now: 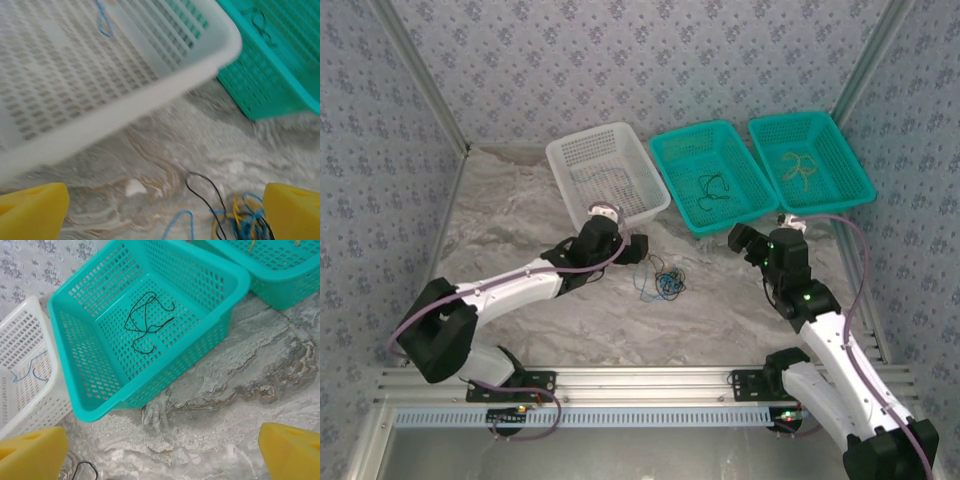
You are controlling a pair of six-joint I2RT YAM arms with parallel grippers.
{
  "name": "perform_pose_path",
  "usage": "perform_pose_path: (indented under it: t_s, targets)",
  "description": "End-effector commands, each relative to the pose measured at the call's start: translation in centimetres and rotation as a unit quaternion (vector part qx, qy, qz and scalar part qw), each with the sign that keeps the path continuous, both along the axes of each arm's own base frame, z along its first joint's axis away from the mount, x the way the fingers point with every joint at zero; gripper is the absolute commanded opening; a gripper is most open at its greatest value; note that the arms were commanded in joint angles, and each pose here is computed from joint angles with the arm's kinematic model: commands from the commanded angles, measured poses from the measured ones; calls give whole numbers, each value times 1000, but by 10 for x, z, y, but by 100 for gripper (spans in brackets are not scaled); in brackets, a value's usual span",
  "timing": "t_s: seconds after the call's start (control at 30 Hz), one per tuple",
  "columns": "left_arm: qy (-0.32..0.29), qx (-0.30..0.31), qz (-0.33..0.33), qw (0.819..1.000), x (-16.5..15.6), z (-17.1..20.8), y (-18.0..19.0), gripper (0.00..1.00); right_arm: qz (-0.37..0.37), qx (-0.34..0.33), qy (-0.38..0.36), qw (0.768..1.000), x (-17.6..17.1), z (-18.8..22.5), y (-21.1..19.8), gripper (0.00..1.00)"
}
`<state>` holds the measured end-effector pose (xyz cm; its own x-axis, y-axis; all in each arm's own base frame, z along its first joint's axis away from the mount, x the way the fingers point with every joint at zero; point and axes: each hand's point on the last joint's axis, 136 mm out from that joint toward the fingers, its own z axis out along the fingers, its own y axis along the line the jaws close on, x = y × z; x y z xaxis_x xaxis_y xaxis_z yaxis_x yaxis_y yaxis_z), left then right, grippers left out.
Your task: Untangle the cables
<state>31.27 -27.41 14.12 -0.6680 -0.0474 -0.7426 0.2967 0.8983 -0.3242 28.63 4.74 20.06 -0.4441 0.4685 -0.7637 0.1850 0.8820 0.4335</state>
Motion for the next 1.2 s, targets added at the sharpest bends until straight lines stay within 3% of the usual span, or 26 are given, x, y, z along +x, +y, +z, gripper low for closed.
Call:
perform_pose_path:
  t_s: [0.0, 0.1, 0.23, 0.37, 0.5, 0.73, 0.87, 1.0, 1.17]
  targets:
    - [28, 0, -89, 996, -22, 0, -32, 99, -24, -11, 13, 1000, -5, 0, -9, 100]
    - [67, 27, -82, 994, -33, -12, -28, 99, 9, -18, 21, 1000, -5, -1, 0, 100]
    - [149, 2, -55, 987, -50, -26, -26, 99, 19, -20, 45, 999, -4, -11, 4, 100]
    - [249, 7, -19, 968, -70, -48, -22, 99, 35, -19, 51, 998, -1, -13, 11, 100]
    - [250, 13, -27, 968, -73, -40, -23, 99, 43, -21, 42, 998, 2, -12, 16, 100]
    - [302, 42, -51, 951, -93, -63, -30, 98, 52, -36, 39, 997, 1, -11, 20, 100]
    - [293, 65, -73, 951, -94, -72, -36, 88, 43, -39, 44, 997, 0, -12, 17, 100]
    - [285, 97, -79, 950, -91, -82, -40, 72, 52, -35, 34, 997, 2, -8, 21, 100]
    - [286, 120, -56, 949, -84, -89, -38, 71, 52, -33, 30, 998, 5, -6, 22, 100]
